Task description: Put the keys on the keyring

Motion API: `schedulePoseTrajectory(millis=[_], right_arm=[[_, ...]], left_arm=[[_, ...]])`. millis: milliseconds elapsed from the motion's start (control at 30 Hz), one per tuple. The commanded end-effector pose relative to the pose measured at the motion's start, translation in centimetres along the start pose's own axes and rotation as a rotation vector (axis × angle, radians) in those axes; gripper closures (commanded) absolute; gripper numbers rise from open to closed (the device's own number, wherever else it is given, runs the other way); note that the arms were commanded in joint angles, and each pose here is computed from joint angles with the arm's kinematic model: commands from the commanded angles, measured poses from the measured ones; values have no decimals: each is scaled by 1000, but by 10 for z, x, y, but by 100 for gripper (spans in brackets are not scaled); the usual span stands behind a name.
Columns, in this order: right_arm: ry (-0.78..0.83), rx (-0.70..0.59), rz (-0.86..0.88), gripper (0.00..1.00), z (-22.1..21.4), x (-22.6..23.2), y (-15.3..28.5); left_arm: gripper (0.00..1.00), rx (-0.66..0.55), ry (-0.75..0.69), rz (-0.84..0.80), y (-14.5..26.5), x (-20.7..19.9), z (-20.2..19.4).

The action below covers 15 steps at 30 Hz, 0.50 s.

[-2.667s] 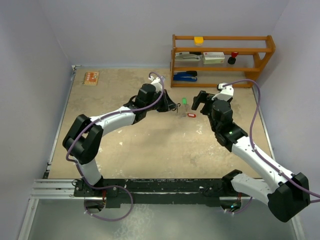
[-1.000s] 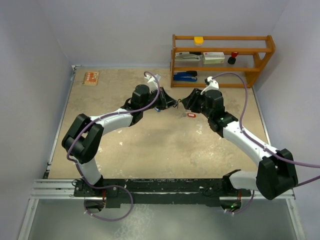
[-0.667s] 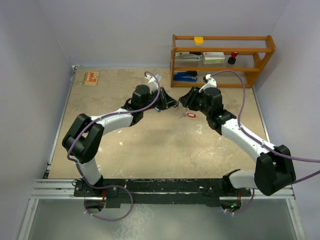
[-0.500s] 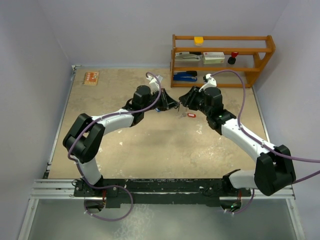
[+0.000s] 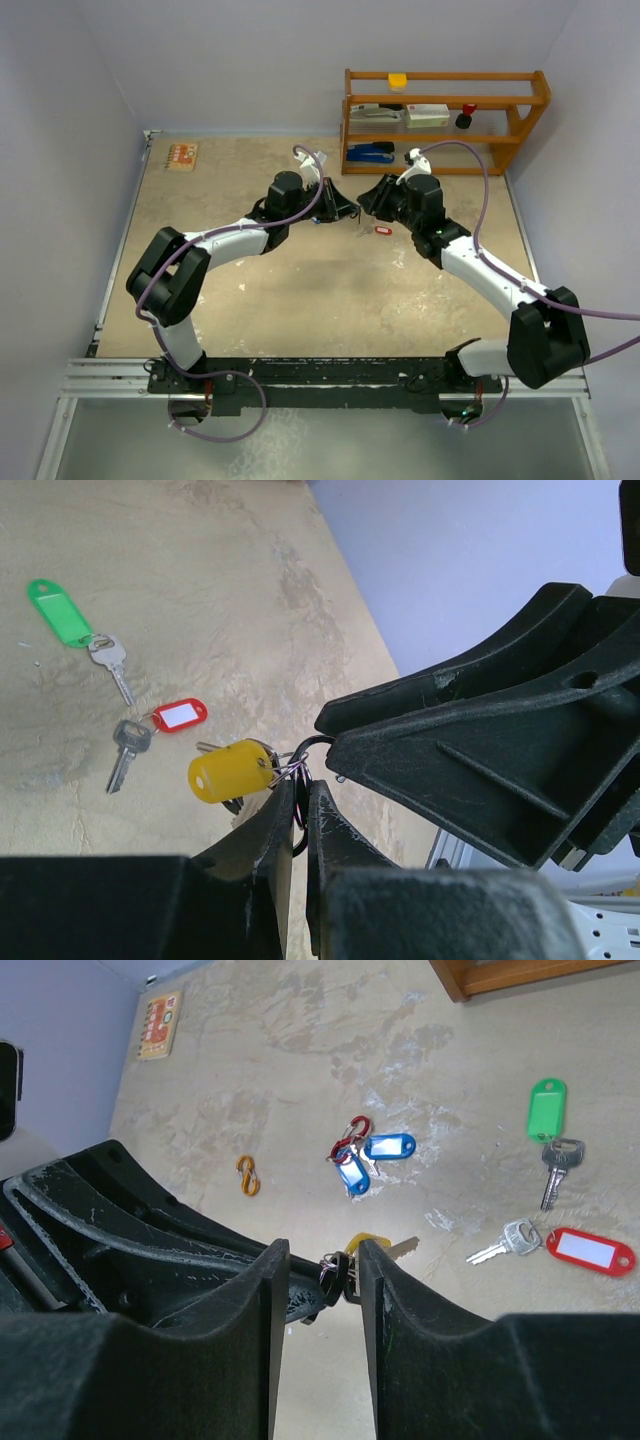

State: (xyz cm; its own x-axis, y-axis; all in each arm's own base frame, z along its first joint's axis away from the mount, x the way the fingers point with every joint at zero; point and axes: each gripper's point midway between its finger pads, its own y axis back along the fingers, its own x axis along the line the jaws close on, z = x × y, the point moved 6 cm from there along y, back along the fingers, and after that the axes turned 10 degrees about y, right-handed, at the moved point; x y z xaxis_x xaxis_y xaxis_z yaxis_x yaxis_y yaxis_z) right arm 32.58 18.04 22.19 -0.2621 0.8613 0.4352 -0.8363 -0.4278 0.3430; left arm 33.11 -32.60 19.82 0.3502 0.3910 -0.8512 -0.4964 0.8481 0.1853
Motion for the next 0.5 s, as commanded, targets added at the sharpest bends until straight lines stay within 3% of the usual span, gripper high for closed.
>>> schedulePoseTrajectory(millis=[0, 467], right_arm=[[-12, -59, 45, 65, 22, 13, 0], [-28, -31, 56, 72, 14, 12, -1]], left_arm=[[96, -51, -54, -87, 1, -25, 14], [96, -84, -65, -107, 7, -32, 17]])
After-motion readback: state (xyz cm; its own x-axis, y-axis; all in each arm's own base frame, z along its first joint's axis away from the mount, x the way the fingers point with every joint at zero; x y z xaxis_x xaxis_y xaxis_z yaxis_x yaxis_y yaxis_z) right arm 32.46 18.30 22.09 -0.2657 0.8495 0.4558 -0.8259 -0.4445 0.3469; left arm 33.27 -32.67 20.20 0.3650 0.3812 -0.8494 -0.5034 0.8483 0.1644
